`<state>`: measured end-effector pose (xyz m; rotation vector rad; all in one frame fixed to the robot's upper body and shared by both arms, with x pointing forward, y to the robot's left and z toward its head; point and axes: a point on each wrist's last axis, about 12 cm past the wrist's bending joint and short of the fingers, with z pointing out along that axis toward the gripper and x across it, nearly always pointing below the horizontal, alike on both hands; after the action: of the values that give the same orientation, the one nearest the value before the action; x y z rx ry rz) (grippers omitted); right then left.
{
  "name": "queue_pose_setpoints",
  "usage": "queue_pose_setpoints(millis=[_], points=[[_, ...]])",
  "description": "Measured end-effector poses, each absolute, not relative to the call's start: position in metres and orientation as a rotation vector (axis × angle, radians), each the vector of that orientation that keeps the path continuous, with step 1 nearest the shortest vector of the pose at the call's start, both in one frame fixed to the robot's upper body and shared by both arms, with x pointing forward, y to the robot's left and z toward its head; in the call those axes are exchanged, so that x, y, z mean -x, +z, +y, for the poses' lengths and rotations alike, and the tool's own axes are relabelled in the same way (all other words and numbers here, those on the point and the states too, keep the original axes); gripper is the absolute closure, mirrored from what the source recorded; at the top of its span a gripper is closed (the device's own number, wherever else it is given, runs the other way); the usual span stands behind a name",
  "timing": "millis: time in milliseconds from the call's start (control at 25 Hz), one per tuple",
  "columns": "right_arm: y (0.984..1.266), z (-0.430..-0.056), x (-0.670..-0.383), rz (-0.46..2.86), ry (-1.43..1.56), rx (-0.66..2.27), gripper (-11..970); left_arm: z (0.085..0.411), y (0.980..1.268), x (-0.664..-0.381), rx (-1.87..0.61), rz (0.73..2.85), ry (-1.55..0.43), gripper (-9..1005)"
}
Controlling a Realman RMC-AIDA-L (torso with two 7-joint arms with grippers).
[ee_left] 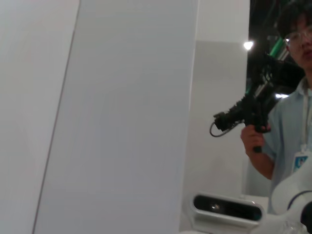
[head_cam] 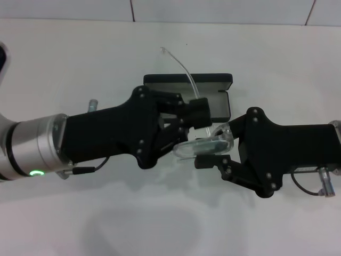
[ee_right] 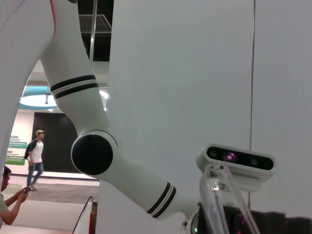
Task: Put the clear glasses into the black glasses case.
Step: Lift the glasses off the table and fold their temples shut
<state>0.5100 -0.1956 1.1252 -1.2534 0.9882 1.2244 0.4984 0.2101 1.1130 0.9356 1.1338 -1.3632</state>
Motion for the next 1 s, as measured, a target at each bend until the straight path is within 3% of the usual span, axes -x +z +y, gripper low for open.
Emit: queue_pose_setpoints(millis=[320,520,1000], points=[[1.125,-0.202,-0.504,0.972,1.233,1.211,841,0.242,1.119,-0.504,-0.751,1.112,-1.225,873],[1.13,-0.207,-0.495,0.876,1.277,1.19,841,0.262,1.112,-0.513,-0.603,1.205,-1.111,874],[1.136,-0.193,-0.493,0.81,1.37,1.242,841,0.228,1.107,-0.52,-0.758,1.264,-1.212,874]])
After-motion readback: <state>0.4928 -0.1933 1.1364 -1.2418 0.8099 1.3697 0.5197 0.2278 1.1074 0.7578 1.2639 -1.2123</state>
